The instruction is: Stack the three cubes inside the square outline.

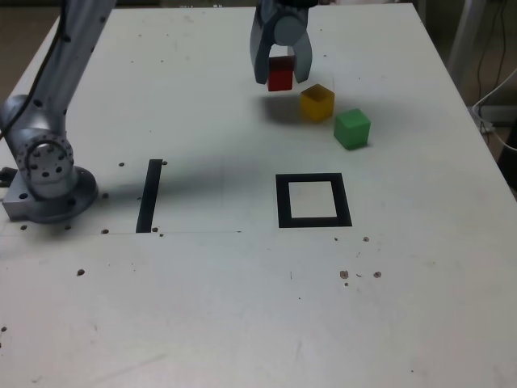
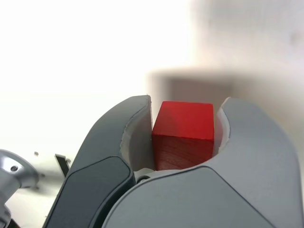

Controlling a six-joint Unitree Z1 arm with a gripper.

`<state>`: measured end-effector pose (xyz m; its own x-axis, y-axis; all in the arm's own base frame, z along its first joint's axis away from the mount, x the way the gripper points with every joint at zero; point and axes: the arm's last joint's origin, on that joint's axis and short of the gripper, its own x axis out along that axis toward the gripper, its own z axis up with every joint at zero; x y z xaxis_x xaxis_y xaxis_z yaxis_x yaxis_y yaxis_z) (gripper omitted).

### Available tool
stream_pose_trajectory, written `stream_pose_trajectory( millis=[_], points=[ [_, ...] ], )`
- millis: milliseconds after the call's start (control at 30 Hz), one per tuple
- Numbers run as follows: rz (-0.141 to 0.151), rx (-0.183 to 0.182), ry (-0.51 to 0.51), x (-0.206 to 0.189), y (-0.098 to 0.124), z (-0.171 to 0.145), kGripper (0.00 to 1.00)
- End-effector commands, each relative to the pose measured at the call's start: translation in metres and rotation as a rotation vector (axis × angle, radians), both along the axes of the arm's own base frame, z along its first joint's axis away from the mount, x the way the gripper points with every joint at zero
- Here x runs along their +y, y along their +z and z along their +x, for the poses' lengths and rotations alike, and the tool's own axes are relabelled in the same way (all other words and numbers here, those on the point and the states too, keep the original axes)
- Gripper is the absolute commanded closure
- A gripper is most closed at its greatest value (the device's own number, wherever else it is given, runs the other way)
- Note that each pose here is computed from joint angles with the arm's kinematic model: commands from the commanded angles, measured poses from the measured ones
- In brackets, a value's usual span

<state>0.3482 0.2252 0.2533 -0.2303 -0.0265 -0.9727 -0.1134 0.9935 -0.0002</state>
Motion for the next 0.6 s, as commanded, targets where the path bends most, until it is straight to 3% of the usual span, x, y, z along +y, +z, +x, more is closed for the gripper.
stream_pose_trajectory(
  millis=[0,300,567],
  points=[
    [0.002,-0.006,-0.014,-0.019,0.011,-0.003,0.71],
    [-0.015,-0.02,-0.077,-0.097,0.028,-0.008,0.71],
    [-0.047,-0.028,-0.14,-0.163,0.022,-0.004,0.71]
  ],
)
